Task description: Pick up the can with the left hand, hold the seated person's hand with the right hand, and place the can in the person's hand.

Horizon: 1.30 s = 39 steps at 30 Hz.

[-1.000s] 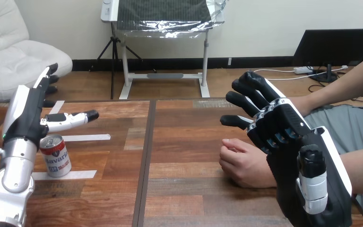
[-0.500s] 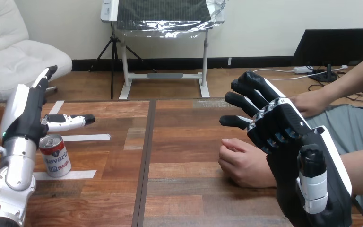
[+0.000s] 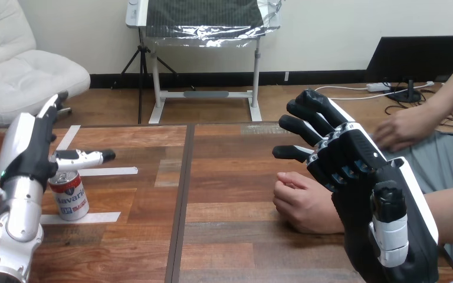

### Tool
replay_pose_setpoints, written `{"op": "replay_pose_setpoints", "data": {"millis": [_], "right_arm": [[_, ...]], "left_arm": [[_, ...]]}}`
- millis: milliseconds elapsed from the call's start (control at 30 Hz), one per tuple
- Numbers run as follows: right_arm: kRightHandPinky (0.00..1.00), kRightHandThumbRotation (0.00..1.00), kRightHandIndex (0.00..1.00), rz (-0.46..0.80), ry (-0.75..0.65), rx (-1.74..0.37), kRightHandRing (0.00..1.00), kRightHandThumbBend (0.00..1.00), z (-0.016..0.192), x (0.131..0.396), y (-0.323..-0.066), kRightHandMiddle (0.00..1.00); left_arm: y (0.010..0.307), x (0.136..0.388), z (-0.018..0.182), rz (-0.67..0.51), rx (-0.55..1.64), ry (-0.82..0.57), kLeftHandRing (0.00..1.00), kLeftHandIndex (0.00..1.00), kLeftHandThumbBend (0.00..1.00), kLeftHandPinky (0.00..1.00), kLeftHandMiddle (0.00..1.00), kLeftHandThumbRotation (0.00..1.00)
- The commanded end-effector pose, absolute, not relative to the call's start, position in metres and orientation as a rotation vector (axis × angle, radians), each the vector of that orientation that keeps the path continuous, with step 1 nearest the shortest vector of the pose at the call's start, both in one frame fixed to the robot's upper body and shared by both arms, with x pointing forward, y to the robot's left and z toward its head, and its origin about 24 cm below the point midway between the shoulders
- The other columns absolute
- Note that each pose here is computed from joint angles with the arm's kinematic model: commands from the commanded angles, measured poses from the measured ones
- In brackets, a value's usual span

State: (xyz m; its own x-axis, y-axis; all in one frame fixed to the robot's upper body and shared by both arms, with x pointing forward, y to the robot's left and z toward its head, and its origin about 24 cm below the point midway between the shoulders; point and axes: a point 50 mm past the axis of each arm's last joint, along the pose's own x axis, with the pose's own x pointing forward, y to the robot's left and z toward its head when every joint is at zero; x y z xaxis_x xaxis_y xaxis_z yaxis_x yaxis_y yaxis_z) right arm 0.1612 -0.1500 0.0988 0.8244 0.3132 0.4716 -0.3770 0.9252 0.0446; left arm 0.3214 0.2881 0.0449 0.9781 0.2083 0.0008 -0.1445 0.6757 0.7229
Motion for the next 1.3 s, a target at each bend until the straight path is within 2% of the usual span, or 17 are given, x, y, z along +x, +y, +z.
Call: {"op": "replay_pose_setpoints", "data": {"millis": [0,367,867,1267], "right_arm": [[0.74,0.87,0.87,0.384,-0.570,0.126,0.87,0.83,0.114,0.168,-0.150,0.88],[0.73,0.87,0.87,0.386,-0.570,0.132,0.87,0.82,0.113,0.168,-0.149,0.88],[0.74,0.86,0.88,0.396,-0.568,0.144,0.87,0.83,0.114,0.167,-0.149,0.89],[0.74,0.86,0.87,0.398,-0.573,0.142,0.87,0.82,0.114,0.168,-0.149,0.88]], "left_arm": [[0.288,0.333,0.066,0.227,0.832,0.017,0.88,0.92,0.92,0.75,0.91,0.18],[0.292,0.330,0.058,0.227,0.837,0.060,0.89,0.91,0.89,0.74,0.92,0.16],[0.296,0.328,0.047,0.211,0.868,0.160,0.90,0.91,0.89,0.77,0.92,0.25],[0.297,0.326,0.039,0.212,0.855,0.210,0.90,0.91,0.90,0.77,0.92,0.24]]}}
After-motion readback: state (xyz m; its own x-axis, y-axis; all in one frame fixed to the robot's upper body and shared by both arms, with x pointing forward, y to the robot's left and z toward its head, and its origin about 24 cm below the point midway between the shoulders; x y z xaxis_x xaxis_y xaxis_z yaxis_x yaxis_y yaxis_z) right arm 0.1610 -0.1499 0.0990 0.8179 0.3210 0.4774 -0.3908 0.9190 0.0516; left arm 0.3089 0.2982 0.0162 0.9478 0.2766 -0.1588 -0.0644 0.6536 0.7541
